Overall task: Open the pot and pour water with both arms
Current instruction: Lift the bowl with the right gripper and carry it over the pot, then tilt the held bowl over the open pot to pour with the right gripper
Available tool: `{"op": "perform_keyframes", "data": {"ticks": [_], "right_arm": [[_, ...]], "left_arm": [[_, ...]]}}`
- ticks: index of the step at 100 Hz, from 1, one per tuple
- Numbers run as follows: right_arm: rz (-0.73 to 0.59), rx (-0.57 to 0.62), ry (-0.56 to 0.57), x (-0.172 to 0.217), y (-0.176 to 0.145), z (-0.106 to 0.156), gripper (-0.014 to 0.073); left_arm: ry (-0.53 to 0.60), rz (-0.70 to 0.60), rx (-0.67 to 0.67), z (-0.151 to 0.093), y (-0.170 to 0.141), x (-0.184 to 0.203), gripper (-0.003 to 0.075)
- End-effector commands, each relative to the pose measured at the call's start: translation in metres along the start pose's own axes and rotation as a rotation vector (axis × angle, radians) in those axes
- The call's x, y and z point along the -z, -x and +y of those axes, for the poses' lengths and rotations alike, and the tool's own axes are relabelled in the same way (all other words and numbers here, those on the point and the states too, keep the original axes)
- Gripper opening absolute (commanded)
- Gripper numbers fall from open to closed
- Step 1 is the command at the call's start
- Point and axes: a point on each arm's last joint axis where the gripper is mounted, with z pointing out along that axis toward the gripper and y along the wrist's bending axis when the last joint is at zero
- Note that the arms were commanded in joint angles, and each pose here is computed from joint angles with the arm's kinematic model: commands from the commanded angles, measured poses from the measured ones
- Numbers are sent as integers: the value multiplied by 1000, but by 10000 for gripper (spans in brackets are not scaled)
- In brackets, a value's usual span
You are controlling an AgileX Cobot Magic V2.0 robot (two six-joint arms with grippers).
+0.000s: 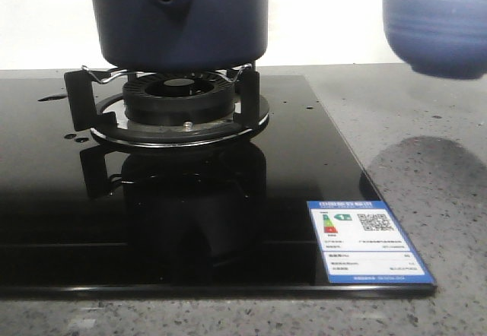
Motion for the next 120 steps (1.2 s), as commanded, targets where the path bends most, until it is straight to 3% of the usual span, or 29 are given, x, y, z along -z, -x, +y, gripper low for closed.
{"op": "perform_keyframes", "data": {"ticks": [1,49,62,96,120], "right_arm": [[-85,86,71,36,2,25,-62],[-86,377,174,88,3,118,-59],[-144,407,217,99,6,142,-59],[-121,505,278,75,1,189,-48],[-250,548,308,72,-1,211,-48]], "left_arm": [[-27,-116,34,-9,21,4,231],[-4,-104,0,-12,22,8,231],[-3,-88,-22,-15,22,10,231],[2,-85,-39,-17,23,12,231],[7,-85,-38,-16,23,12,231]]}}
